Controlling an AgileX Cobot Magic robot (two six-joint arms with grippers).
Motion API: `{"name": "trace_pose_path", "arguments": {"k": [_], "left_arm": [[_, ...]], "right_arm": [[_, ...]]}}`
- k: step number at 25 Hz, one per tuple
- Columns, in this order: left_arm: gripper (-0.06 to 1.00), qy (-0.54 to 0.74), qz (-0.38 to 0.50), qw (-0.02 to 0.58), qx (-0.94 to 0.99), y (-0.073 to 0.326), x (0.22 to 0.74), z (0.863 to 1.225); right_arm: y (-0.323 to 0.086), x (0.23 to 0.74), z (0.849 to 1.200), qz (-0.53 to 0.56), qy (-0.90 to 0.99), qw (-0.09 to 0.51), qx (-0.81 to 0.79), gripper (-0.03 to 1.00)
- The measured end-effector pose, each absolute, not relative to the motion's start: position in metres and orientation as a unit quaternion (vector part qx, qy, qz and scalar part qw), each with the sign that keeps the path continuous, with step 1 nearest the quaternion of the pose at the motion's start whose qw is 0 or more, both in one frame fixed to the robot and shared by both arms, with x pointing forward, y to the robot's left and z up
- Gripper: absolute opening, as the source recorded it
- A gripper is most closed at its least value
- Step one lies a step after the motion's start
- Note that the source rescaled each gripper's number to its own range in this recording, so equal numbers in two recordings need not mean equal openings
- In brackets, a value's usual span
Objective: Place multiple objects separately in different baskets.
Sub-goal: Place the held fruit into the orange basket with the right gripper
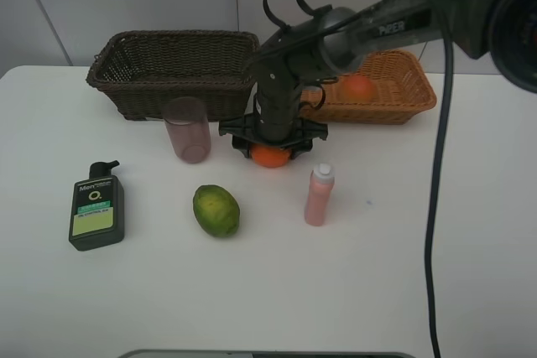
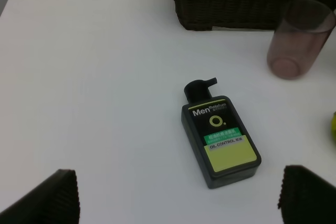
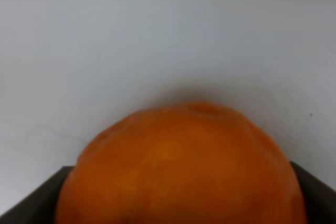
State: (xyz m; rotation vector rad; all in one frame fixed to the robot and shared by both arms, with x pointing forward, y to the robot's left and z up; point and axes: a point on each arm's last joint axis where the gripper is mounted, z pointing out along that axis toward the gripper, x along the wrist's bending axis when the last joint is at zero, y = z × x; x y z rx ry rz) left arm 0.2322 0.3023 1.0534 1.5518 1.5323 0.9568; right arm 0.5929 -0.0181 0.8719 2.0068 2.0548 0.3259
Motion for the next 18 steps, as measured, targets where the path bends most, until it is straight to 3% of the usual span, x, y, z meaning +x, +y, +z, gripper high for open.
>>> {"name": "trace_pose_path", "arguments": {"k": [18], "left_arm": [[0.97, 0.598, 0.373, 0.371, 0.605, 0.3023, 0.2322, 1.0534]], "right_arm": [[-0.0185, 0.5925, 0.8744, 0.107, 0.727, 0.129, 0.666, 0.69]]}}
